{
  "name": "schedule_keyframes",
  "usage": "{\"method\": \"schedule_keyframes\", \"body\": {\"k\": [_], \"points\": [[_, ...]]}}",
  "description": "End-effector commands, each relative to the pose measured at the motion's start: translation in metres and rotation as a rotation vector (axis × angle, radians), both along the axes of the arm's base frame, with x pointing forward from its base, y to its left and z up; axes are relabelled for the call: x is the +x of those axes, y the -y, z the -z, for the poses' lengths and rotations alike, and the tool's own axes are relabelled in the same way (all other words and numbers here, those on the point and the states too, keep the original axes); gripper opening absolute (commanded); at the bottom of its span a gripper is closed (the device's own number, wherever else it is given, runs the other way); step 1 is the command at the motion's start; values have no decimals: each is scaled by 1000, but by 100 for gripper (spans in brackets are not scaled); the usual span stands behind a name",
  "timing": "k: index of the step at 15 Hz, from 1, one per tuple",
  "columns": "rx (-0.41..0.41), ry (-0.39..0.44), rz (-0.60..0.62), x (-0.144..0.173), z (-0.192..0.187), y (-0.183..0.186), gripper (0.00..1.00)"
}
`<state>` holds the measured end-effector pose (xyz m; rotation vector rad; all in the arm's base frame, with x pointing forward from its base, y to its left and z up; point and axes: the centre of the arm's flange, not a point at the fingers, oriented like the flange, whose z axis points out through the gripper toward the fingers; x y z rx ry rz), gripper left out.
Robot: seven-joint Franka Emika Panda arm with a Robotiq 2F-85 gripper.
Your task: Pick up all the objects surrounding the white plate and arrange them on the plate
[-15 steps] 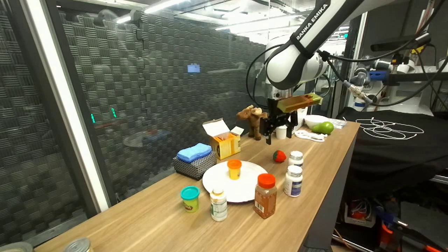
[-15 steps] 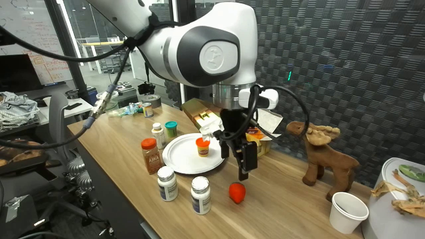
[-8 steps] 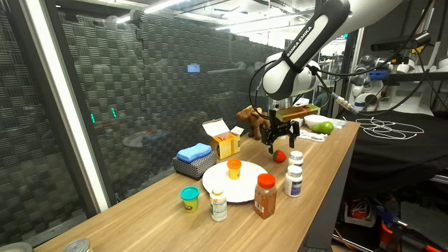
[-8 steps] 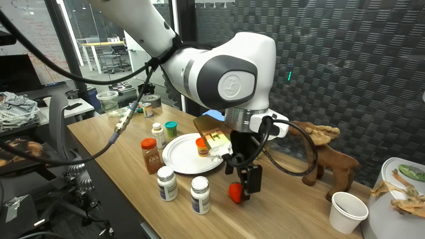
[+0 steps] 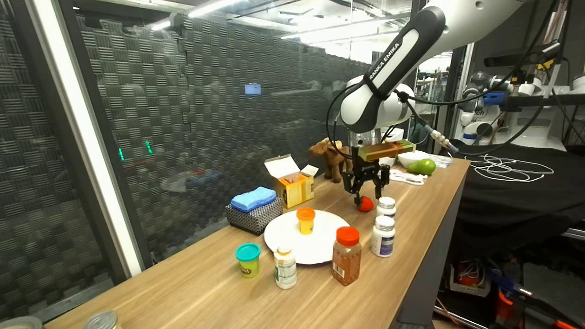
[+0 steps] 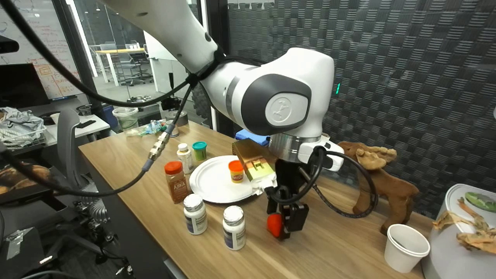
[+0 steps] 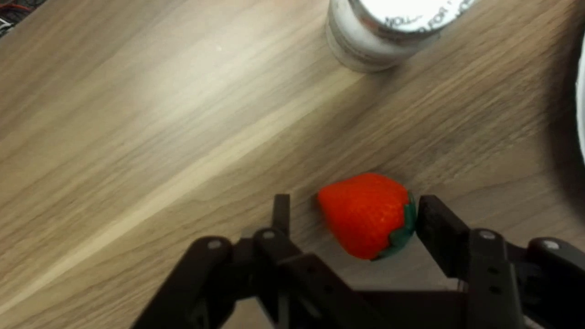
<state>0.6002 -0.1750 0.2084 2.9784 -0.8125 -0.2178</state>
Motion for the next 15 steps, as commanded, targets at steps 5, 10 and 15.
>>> {"method": "schedule_keyframes", "body": {"k": [5,10,15], "points": [[59,-2,51,11,0,4,24],[66,25,70,11,-11,4,23],[47,69,-22,10,-51,-34,23]]}}
